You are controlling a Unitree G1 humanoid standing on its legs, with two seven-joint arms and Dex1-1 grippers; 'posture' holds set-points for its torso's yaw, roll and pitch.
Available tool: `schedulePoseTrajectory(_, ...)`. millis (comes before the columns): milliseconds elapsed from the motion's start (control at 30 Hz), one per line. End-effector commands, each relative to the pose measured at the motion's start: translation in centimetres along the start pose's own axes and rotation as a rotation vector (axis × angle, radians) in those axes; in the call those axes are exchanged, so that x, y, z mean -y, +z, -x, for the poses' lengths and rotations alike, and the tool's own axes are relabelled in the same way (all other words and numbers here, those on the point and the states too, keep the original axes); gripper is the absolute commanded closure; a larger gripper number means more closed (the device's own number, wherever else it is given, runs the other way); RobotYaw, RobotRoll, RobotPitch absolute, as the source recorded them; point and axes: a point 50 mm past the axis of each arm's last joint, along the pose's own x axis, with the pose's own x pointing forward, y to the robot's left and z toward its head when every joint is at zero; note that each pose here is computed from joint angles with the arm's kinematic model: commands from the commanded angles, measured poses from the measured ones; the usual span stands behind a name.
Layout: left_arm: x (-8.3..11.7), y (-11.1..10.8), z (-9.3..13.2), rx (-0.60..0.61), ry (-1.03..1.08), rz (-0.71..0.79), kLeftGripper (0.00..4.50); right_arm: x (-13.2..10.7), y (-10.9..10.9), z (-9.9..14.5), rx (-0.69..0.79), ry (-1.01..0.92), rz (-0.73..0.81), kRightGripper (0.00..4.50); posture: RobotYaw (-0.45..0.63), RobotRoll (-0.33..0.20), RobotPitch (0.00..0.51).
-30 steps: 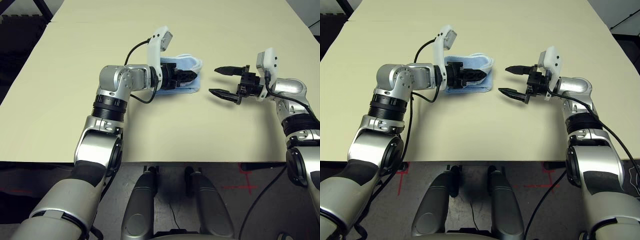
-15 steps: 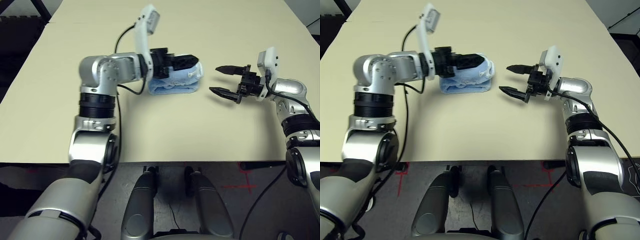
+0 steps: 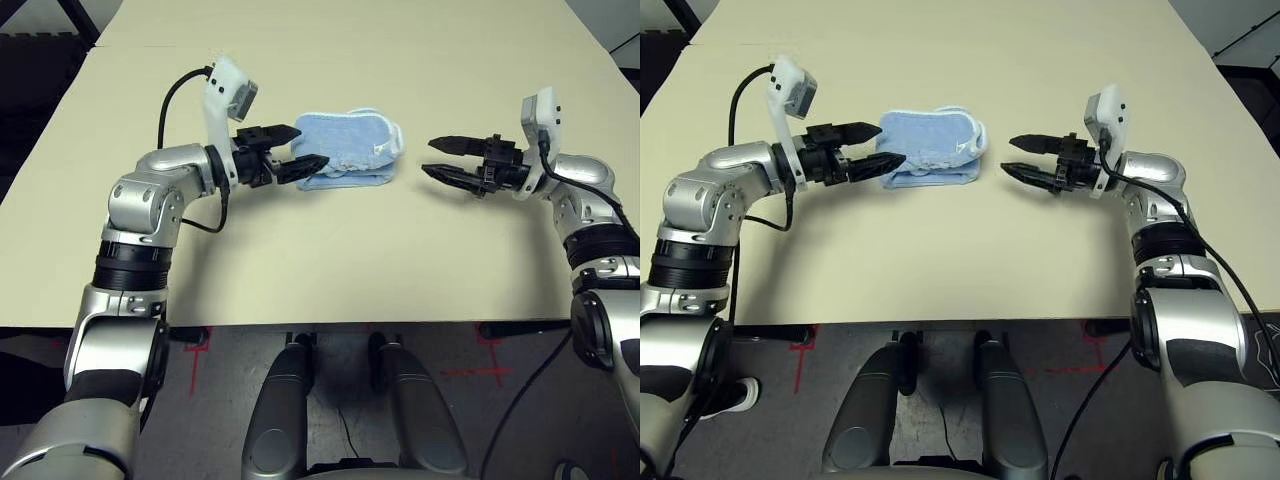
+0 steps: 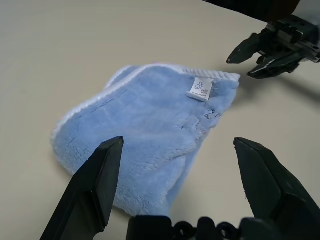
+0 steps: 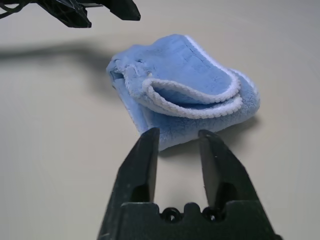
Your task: Fold the towel and set it aside.
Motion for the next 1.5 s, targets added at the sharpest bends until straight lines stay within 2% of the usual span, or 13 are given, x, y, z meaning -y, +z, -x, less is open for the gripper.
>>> schedulePoseTrajectory(33, 0.3, 0.4, 0.1, -0.015, -0.04, -0.093, 0.0, -0.1, -0.2, 0.2, -0.007, 0.01, -0.008, 3.81, 0.08, 0.0, 0.241)
schedulePoseTrajectory(100, 0.2, 0.3, 0.1, -0.009, -0.04, -0.125, 0.0, -0.1, -0.3, 0.2, -0.005, 0.014, -0.009, 4.48, 0.08, 0.0, 0.242)
schedulePoseTrajectory(233, 0.0, -0.1, 0.2, -0.003, -0.05, -0.145, 0.0, -0.2, -0.3, 0.1, -0.003, 0.02, -0.009, 4.48, 0.08, 0.0, 0.243)
schedulePoseTrajectory(300, 0.0, -0.4, 0.2, -0.007, -0.054, -0.141, 0.39, -0.2, -0.2, 0.1, -0.002, 0.021, -0.008, 4.5, 0.08, 0.0, 0.244)
schedulePoseTrajectory(367, -0.1, -0.6, 0.3, -0.016, -0.06, -0.143, 0.97, -0.2, -0.2, 0.2, -0.002, 0.021, -0.006, 4.5, 0.08, 0.0, 0.243)
schedulePoseTrajectory(667, -0.5, -1.0, 0.4, -0.026, -0.073, -0.161, 4.43, -0.1, 0.1, 0.0, 0.003, 0.023, 0.005, 4.5, 0.07, 0.0, 0.241)
schedulePoseTrajectory(833, -1.2, -0.6, -0.2, 0.022, -0.057, -0.195, 4.47, 0.5, 1.3, -1.2, 0.081, -0.009, -0.01, 4.5, 0.07, 0.0, 0.242)
schedulePoseTrajectory(967, -1.7, 0.0, -1.5, 0.057, -0.04, -0.207, 4.47, 1.0, 2.6, -3.2, 0.139, -0.028, -0.007, 4.5, 0.07, 0.0, 0.241)
schedulePoseTrajectory(1067, -1.8, 0.3, -3.0, 0.067, -0.048, -0.213, 4.47, 1.0, 2.9, -5.1, 0.12, -0.044, 0.012, 4.5, 0.08, 0.0, 0.24)
schedulePoseTrajectory(1267, -1.4, -0.6, -5.4, 0.007, -0.084, -0.196, 4.47, 0.2, 1.5, -7.7, 0.001, -0.041, 0.021, 4.5, 0.09, 0.0, 0.242)
schedulePoseTrajectory(1500, -1.7, -3.3, -6.0, -0.112, -0.067, -0.168, 4.47, -0.3, -0.9, -7.6, -0.102, -0.084, -0.022, 4.5, 0.09, 0.0, 0.248)
